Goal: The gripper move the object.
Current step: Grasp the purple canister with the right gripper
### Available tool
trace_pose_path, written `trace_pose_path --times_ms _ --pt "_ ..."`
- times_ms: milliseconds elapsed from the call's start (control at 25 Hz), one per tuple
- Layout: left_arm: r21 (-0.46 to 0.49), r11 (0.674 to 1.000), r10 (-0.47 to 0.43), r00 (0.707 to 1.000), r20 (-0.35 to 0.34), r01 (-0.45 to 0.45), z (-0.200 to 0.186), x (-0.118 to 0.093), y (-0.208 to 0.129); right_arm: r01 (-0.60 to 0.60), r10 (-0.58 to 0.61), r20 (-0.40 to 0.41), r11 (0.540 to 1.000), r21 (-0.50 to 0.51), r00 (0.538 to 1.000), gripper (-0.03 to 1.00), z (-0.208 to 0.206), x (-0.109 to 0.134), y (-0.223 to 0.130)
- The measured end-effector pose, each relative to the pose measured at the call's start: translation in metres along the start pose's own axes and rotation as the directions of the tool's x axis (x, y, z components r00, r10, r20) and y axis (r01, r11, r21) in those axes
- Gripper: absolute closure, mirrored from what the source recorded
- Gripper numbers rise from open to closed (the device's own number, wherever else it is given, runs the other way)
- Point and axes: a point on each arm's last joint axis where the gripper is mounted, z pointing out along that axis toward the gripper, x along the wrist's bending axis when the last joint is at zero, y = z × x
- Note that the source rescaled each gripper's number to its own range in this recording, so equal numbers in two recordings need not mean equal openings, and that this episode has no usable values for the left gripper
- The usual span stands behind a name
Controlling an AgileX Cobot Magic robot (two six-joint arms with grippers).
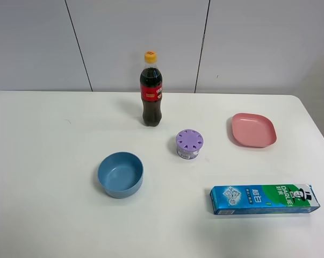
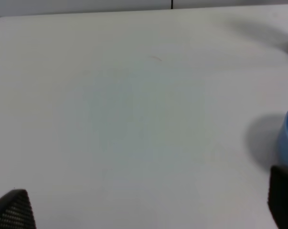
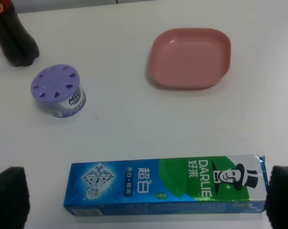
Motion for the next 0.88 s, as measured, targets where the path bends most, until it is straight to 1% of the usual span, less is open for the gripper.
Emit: trace_pose_path --times_ms 120,160,280,440,560,680,760,880 --pt "0.000 1.000 0.000 1.000 0.000 0.000 0.000 0.000 0.000 -0.006 0.007 -0.009 0.999 0.051 1.000 -0.03 -0.003 0.002 0.017" --pt "0.000 1.000 0.000 1.000 0.000 0.000 0.000 0.000 0.000 -0.011 0.012 -0.014 0.997 0.082 1.000 -0.03 -0.002 0.003 0.024" --pt "0.000 1.000 0.000 1.000 0.000 0.000 0.000 0.000 0.000 -0.023 0.028 -0.030 0.988 0.154 0.999 -0.03 0.000 0.007 0.053" --pt "0.000 1.000 0.000 1.000 0.000 0.000 0.000 0.000 0.000 -0.047 0.063 -0.047 0.958 0.282 0.997 -0.03 0.021 0.008 0.093" --pt "0.000 1.000 0.000 1.000 0.000 0.000 0.000 0.000 0.000 -0.056 0.079 -0.046 0.925 0.375 0.996 -0.03 0.048 0.007 0.122" --pt "0.000 1.000 0.001 1.000 0.000 -0.001 0.000 0.000 0.000 -0.041 0.074 -0.050 0.879 0.475 0.996 -0.03 0.085 0.005 0.145" --pt "0.000 1.000 0.001 1.000 -0.001 -0.001 0.000 0.000 0.000 0.012 0.030 -0.072 0.851 0.525 0.997 -0.03 0.108 0.008 0.155" --pt "0.000 1.000 0.001 1.000 -0.001 -0.001 0.000 0.000 0.000 0.129 -0.068 -0.126 0.801 0.585 0.990 -0.03 0.143 0.027 0.167"
